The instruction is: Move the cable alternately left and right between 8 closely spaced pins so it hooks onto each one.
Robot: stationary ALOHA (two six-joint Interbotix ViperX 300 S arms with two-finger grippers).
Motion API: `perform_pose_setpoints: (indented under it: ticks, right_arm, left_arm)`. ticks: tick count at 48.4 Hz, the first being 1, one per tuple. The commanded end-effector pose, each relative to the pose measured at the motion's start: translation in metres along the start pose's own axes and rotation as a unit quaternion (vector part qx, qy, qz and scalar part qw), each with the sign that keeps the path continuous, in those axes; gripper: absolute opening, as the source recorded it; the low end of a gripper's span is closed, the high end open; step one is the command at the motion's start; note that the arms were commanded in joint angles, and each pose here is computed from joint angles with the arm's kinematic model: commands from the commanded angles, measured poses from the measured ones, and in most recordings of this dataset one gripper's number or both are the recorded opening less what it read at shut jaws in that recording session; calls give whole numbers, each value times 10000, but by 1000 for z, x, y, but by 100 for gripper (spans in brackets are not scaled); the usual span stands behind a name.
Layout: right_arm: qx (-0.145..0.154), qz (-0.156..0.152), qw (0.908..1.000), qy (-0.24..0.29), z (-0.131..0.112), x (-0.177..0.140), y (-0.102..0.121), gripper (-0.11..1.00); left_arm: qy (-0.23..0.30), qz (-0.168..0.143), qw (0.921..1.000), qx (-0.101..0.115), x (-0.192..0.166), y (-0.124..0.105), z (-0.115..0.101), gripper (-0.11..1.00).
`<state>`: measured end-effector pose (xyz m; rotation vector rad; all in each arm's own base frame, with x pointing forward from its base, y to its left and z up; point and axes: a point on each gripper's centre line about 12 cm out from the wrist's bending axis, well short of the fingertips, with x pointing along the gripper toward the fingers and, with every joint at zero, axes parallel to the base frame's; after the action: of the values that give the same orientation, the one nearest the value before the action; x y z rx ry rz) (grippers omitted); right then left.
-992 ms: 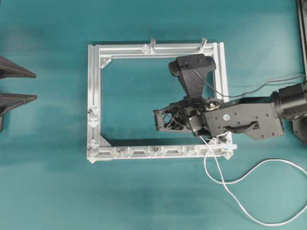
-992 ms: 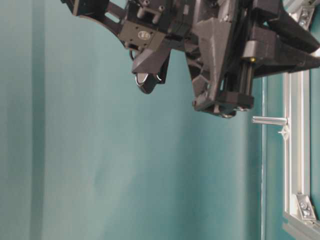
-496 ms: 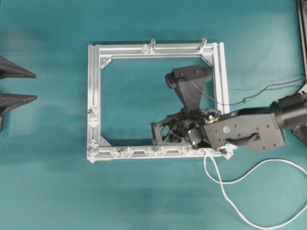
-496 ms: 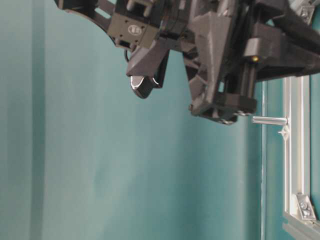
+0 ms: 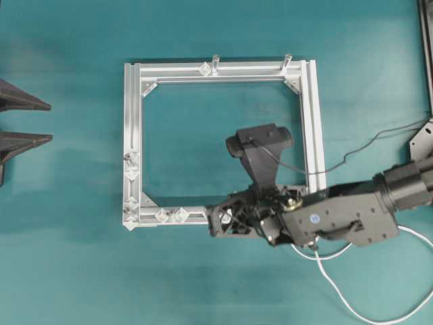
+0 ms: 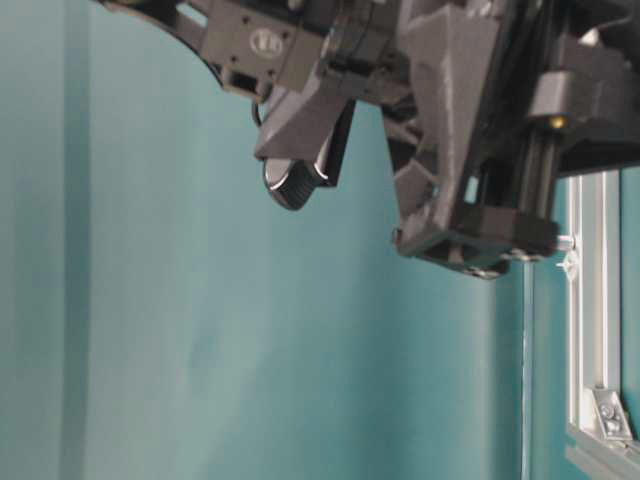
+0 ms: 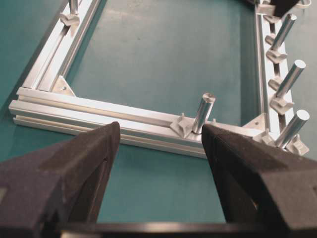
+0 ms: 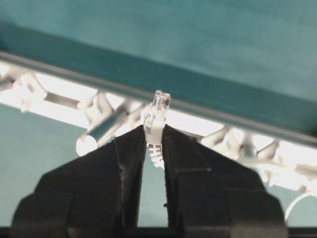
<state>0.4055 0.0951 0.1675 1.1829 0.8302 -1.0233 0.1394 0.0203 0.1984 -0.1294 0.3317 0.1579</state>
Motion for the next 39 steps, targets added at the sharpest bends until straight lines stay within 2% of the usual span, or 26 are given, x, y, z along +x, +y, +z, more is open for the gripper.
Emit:
perform_pose_setpoints:
  ticks: [1,14,39]
  right_arm:
    - [38,185,9998,77,-7,-13,7,13]
    - [124,186,9997,126,-20,-16,4,13]
    - [113,125,9998,83,-20,-13,2,13]
  left_arm:
    - [-84,-2,10000,-23,0,0,6,71]
    - [-77,-1,10000,-23,0,0,5,71]
    - [-77,-1,10000,-23,0,0,5,71]
